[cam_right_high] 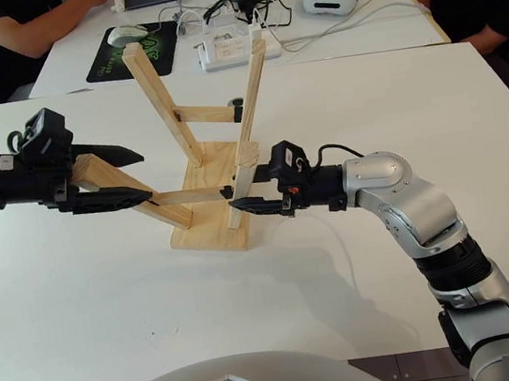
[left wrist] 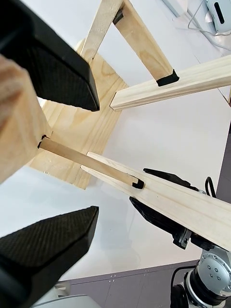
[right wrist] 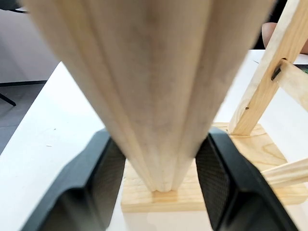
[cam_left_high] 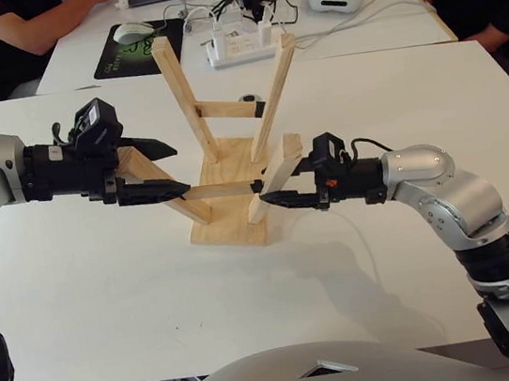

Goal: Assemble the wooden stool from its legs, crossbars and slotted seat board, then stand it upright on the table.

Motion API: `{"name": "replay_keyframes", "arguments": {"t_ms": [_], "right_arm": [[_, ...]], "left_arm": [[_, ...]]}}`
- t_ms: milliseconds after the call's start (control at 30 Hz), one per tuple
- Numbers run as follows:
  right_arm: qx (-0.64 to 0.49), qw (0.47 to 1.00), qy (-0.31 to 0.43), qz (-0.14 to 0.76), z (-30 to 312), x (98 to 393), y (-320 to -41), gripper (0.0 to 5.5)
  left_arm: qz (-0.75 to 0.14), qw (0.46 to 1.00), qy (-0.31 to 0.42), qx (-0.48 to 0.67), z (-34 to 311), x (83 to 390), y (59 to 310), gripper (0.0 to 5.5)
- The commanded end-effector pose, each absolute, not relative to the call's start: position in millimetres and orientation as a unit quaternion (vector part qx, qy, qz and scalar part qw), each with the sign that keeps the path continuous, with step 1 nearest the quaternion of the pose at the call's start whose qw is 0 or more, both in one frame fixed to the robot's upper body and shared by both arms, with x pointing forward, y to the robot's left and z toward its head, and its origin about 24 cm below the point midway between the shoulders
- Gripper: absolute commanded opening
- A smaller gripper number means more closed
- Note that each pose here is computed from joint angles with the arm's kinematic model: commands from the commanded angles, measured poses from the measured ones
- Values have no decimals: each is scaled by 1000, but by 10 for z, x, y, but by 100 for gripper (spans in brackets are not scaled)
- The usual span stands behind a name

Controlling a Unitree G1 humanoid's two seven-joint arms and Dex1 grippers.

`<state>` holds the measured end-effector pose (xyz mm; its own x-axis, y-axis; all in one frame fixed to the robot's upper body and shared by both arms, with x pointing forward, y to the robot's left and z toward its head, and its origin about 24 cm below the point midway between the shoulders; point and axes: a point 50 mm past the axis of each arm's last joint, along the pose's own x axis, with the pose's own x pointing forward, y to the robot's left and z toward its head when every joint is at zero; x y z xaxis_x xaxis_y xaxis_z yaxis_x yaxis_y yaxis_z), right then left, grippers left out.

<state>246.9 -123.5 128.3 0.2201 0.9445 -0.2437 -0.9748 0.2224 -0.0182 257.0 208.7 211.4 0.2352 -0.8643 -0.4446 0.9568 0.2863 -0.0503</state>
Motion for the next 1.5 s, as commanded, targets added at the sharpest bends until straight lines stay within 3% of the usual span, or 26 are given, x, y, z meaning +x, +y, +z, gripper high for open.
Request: {"name": "replay_keyframes", "arguments": {"t_ms": [33,100,167,400,500,633,900,967,1033,1233,1500], "right_arm": [[-89,779,213,583,871,2434,-1298,207],[-96,786,214,571,867,2430,-1313,206],[-98,790,221,563,858,2397,-1321,206],[-97,799,224,550,931,2303,-1227,205],[-96,815,235,521,948,2330,-1233,205],[-87,835,236,490,1015,2357,-1214,205],[-86,837,242,483,1029,2350,-1204,205],[-79,851,229,465,1135,2410,-1139,205],[-74,861,224,450,1188,2444,-1104,205],[-77,873,229,423,1171,2473,-1069,205],[-84,864,246,432,1096,2445,-1028,205]], "left_arm": [[-514,841,55,160,2468,2819,2017,366],[-404,900,-64,152,2875,2985,2064,366],[-327,923,-130,153,3094,2987,2088,346],[-257,941,-129,177,2980,2903,2206,339],[-201,950,-195,140,3247,2885,2215,339],[-178,941,-271,98,3417,2795,1942,339],[-169,943,-271,88,3419,2781,1912,339],[-203,962,-149,109,2470,2647,1475,306],[-229,963,-96,104,2076,2391,1297,277],[-252,956,-92,117,1975,2224,1188,183],[-249,960,-78,99,1900,2288,1171,61]]}}
